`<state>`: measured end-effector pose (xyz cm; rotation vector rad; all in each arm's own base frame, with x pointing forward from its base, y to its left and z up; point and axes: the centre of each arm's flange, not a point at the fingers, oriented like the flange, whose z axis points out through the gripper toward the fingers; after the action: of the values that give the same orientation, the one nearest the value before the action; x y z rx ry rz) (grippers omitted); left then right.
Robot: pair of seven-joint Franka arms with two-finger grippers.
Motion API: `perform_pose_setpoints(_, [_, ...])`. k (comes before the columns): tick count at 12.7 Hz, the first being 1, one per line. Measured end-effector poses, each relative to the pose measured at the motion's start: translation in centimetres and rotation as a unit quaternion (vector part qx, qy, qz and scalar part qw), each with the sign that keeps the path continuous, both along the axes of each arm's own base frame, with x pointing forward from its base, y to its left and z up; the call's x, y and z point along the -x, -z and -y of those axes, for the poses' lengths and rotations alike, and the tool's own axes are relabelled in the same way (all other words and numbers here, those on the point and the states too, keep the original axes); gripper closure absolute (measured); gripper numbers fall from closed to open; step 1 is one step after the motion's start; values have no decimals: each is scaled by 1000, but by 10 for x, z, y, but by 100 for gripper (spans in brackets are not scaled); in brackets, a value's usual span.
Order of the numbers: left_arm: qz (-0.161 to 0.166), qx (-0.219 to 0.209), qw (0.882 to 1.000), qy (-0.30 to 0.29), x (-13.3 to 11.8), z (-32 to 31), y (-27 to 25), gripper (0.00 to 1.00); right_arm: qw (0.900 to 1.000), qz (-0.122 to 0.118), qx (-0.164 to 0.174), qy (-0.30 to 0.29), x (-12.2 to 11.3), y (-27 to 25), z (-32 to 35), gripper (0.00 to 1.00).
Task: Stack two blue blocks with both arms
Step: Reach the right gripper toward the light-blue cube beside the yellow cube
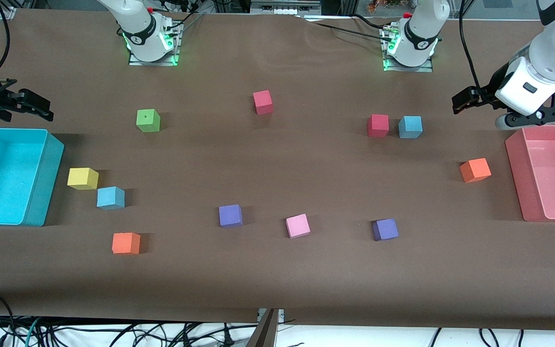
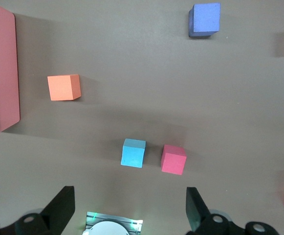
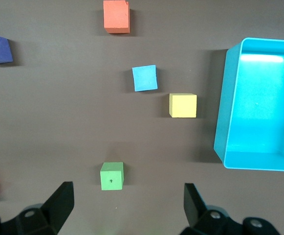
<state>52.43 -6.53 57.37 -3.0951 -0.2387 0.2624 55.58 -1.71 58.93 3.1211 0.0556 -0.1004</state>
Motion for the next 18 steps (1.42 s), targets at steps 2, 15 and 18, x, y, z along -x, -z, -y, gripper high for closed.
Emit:
perform_pose_setpoints(2, [1,0,1000,3,0,3,-1,0,1000,0,0,0,0,0,0,0])
perform_pose_setpoints(15, [-4,-1,1000,5,3,12,-3,0,1000,-13,-20,13,-9,22,5,0])
perform_pose_setpoints(18, [-7,-2,1000,4,4,12,-3,0,1000,-8,-20,14,-10,21,6,0])
